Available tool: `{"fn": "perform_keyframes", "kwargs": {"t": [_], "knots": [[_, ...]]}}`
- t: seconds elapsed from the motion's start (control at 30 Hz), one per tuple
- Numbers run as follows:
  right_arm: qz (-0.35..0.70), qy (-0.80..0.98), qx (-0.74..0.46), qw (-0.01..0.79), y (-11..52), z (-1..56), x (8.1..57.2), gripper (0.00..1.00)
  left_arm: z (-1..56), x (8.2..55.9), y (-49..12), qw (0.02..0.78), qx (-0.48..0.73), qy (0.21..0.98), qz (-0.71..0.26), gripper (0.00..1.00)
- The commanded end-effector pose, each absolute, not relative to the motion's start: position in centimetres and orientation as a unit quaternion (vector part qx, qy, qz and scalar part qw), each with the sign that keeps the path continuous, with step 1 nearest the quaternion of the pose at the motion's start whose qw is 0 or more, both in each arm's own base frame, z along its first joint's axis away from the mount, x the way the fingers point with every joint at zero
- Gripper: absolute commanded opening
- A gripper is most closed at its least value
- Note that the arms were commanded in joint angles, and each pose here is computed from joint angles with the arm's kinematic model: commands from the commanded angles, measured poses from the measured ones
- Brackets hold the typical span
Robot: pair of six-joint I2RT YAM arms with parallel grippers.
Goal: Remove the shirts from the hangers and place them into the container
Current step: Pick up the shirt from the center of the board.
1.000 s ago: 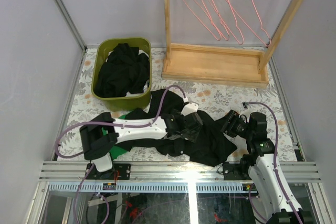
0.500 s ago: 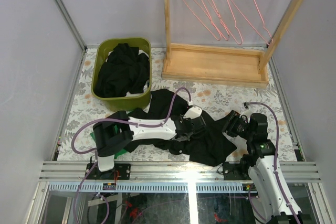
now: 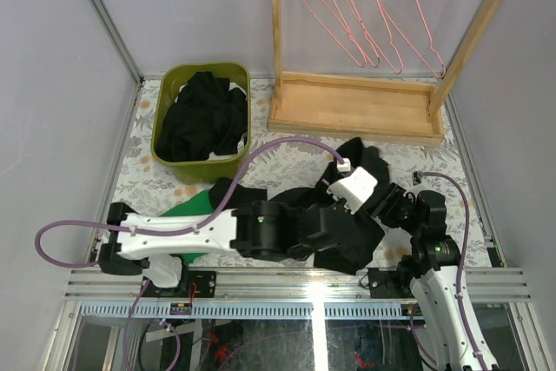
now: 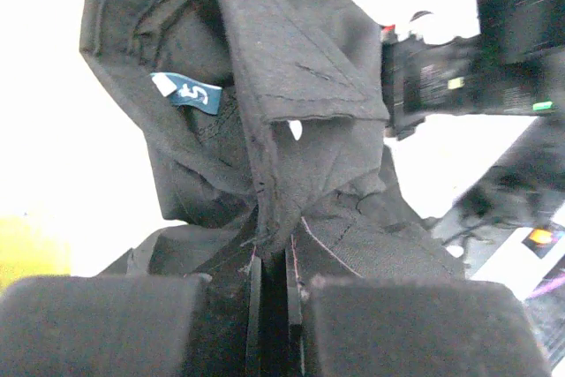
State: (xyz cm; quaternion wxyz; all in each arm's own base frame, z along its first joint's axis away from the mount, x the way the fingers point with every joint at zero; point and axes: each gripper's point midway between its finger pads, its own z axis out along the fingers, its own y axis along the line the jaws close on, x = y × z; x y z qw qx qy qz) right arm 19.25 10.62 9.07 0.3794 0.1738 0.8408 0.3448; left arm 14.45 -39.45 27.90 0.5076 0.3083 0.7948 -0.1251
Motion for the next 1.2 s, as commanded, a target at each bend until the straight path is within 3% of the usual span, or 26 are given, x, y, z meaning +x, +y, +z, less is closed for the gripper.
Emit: {"fn": "perform_keyframes", "kwargs": {"t": [0.0, 0.13, 0.27, 0.5, 0.63, 0.8, 0.9, 1.0, 1.1, 1.17], "knots": [[0.3, 0.831, 0.192, 0.427, 8.7, 11.1, 20.1, 0.6, 33.1, 12.7, -41.1, 0.546, 0.356, 0.743, -0.152, 0.0], [0.298, 0.824, 0.201, 0.438, 8.4, 11.6, 20.1, 0.6, 34.4, 12.2, -42.2, 0.557, 0.345, 0.729, -0.196, 0.0], [0.301, 0.819, 0.2, 0.445, 8.4, 12.2, 20.0, 0.6, 32.7, 15.8, -38.0, 0.591, 0.252, 0.759, -0.106, 0.0], [0.303, 0.817, 0.197, 0.449, 8.4, 12.6, 19.9, 0.6, 22.3, 20.1, -28.0, 0.5, 0.185, 0.845, -0.034, 0.0], [0.304, 0.817, 0.196, 0.45, 8.4, 13.0, 19.9, 0.6, 18.7, 19.6, -26.3, 0.47, 0.208, 0.857, -0.026, 0.01], [0.306, 0.814, 0.199, 0.452, 8.4, 13.6, 19.7, 0.6, 17.2, 20.8, -25.5, 0.456, 0.204, 0.863, 0.076, 0.03], [0.307, 0.811, 0.202, 0.454, 8.4, 13.8, 19.7, 0.6, 15.5, 20.3, -28.6, 0.429, 0.237, 0.869, 0.065, 0.12], [0.306, 0.812, 0.203, 0.454, 8.3, 13.7, 19.6, 0.6, 13.9, 19.2, -32.6, 0.413, 0.257, 0.873, 0.021, 0.38], [0.305, 0.813, 0.204, 0.453, 8.3, 13.8, 19.5, 0.6, 12.1, 17.8, -36.9, 0.376, 0.265, 0.885, -0.062, 0.54], [0.304, 0.814, 0.202, 0.453, 8.3, 13.9, 19.4, 0.6, 11.6, 17.4, -38.4, 0.369, 0.241, 0.893, -0.092, 0.75]]}}
